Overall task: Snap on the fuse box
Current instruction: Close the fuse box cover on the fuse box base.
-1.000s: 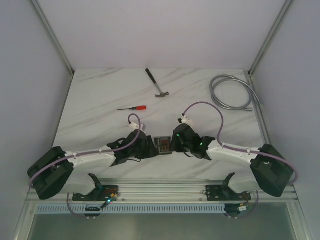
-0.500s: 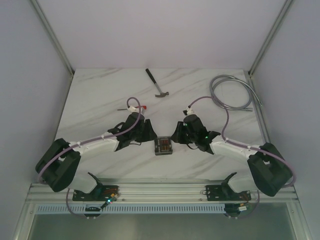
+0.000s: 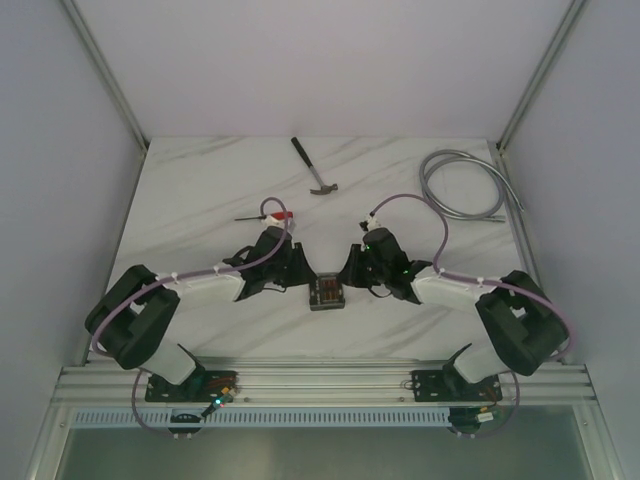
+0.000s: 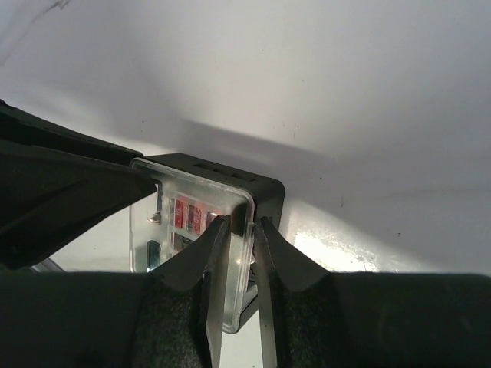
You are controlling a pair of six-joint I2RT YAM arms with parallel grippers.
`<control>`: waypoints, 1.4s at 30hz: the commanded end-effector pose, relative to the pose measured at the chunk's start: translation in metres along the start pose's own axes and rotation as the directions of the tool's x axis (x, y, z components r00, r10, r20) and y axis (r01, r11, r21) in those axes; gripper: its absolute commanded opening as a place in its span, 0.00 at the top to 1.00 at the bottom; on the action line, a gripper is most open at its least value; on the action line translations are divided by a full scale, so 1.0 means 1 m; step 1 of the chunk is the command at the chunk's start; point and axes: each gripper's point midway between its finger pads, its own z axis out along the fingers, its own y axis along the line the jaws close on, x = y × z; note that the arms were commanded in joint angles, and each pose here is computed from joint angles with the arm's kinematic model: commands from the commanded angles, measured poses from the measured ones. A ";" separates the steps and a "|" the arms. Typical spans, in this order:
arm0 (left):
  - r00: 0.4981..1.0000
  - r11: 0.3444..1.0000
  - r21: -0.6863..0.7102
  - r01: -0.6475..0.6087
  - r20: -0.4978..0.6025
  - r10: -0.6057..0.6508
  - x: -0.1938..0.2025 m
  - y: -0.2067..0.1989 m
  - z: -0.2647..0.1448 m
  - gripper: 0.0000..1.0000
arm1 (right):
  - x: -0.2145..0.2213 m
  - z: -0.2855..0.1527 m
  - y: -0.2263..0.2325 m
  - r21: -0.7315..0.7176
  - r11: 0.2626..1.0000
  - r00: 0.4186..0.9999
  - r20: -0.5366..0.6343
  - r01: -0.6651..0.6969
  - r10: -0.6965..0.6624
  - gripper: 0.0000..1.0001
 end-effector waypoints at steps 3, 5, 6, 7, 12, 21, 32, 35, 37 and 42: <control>0.986 0.995 -0.066 0.072 -0.145 -0.081 0.063 0.044 0.009 0.67 | 0.038 0.008 -0.017 0.009 1.000 0.994 -0.107 -0.024 0.025 0.78; 0.981 0.993 -0.076 0.090 -0.165 -0.101 0.076 0.053 0.009 0.68 | 0.053 0.011 -0.027 0.031 0.999 0.988 -0.149 -0.031 0.035 0.79; 0.979 0.992 -0.081 0.094 -0.172 -0.107 0.081 0.056 0.008 0.68 | 0.057 0.012 -0.029 0.036 0.999 0.986 -0.161 -0.031 0.036 0.79; 0.978 0.991 -0.089 0.098 -0.178 -0.113 0.086 0.059 0.008 0.68 | 0.060 0.012 -0.031 0.041 0.999 0.985 -0.171 -0.030 0.037 0.79; 0.969 0.989 -0.109 0.096 -0.217 -0.117 0.111 0.067 0.007 0.73 | 0.065 0.013 -0.039 0.077 0.997 0.981 -0.194 0.000 0.015 0.79; 0.979 0.986 0.086 0.142 -0.160 -0.127 0.087 0.010 0.001 0.74 | 0.034 0.012 -0.027 0.054 0.993 0.987 -0.133 0.103 -0.095 0.77; 0.991 0.990 0.099 0.103 0.080 -0.111 0.014 -0.009 -0.029 0.62 | 0.007 0.003 -0.010 0.008 0.979 0.976 -0.076 0.206 -0.204 0.67; 0.989 0.989 0.101 0.109 0.094 -0.118 0.008 -0.007 -0.031 0.59 | 0.000 -0.001 -0.005 -0.002 0.976 0.974 -0.054 0.218 -0.218 0.64; 0.988 0.990 0.095 0.107 0.099 -0.116 0.006 -0.007 -0.031 0.59 | -0.001 -0.004 -0.003 -0.008 0.975 0.974 -0.050 0.223 -0.223 0.63; 0.991 0.993 0.036 0.112 0.072 -0.114 0.013 0.006 -0.023 0.59 | 0.004 -0.007 -0.004 -0.016 0.975 0.973 -0.065 0.220 -0.221 0.62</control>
